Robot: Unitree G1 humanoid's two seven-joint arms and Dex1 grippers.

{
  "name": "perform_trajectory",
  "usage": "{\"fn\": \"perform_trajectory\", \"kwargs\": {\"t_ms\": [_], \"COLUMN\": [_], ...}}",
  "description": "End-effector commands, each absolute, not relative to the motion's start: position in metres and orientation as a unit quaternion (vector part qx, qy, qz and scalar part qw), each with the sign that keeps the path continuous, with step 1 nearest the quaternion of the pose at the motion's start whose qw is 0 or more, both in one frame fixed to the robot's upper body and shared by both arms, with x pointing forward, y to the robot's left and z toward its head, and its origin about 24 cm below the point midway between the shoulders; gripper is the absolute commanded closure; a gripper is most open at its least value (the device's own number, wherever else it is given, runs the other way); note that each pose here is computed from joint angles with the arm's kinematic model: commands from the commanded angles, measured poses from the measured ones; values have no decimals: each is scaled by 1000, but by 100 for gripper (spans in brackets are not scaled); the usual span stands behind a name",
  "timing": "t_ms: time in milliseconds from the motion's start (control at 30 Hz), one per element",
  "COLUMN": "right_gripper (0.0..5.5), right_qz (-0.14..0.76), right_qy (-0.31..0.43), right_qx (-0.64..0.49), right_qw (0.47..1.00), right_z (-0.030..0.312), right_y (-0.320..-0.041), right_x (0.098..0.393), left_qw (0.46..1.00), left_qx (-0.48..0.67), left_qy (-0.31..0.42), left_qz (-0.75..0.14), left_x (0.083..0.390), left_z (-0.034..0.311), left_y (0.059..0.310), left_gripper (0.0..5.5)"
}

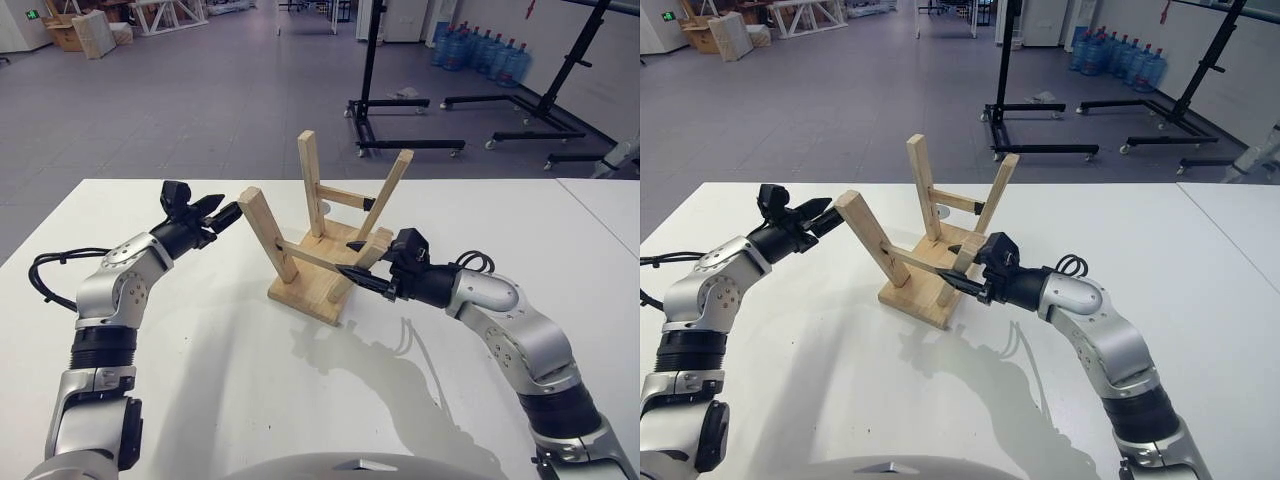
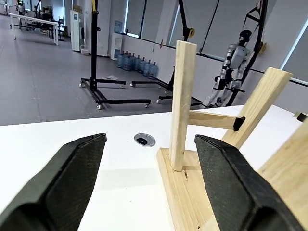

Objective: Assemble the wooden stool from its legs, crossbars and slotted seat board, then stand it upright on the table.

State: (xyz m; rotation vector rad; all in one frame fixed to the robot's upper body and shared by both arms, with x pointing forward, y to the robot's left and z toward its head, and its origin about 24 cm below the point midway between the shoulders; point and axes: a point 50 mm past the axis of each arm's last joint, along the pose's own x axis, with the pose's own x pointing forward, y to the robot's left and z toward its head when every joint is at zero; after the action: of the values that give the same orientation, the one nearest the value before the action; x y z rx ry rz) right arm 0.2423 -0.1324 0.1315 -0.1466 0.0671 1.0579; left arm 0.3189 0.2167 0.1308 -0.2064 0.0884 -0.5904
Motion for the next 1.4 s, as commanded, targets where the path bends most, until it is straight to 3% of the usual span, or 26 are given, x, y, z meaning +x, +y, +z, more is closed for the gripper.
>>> {"fn": "perform_trajectory", "kwargs": {"t_ms": [33, 133, 333, 567, 800, 933, 1233, 1400], "right_gripper": [343, 343, 343, 343, 343, 343, 159, 159], "right_qz": [512, 523, 518, 505, 503, 505, 496, 492], "right_qy": [86, 79, 78, 91, 100, 105, 112, 155], "right_qx": [-72, -82, -83, -76, -63, -59, -65, -86], "right_qw": [851, 845, 848, 855, 856, 854, 859, 852], "right_z": [115, 122, 125, 116, 108, 105, 97, 69], "right_y": [-126, -109, -94, -101, -103, -101, -103, -132], "right_x": [242, 250, 254, 252, 249, 249, 255, 245], "left_qw": [932, 914, 910, 919, 945, 947, 946, 954], "left_qx": [-94, -90, -97, -111, -96, -98, -102, -96], "left_qy": [16, 18, 48, 55, 48, 54, 65, 63], "left_qz": [-350, -395, -400, -374, -308, -303, -300, -278], "left_x": [314, 291, 274, 281, 295, 294, 293, 307], "left_z": [147, 146, 132, 133, 140, 136, 126, 126], "left_y": [172, 140, 132, 146, 189, 194, 195, 211], "left_gripper": [211, 211, 211, 211, 211, 211, 211, 211]}}
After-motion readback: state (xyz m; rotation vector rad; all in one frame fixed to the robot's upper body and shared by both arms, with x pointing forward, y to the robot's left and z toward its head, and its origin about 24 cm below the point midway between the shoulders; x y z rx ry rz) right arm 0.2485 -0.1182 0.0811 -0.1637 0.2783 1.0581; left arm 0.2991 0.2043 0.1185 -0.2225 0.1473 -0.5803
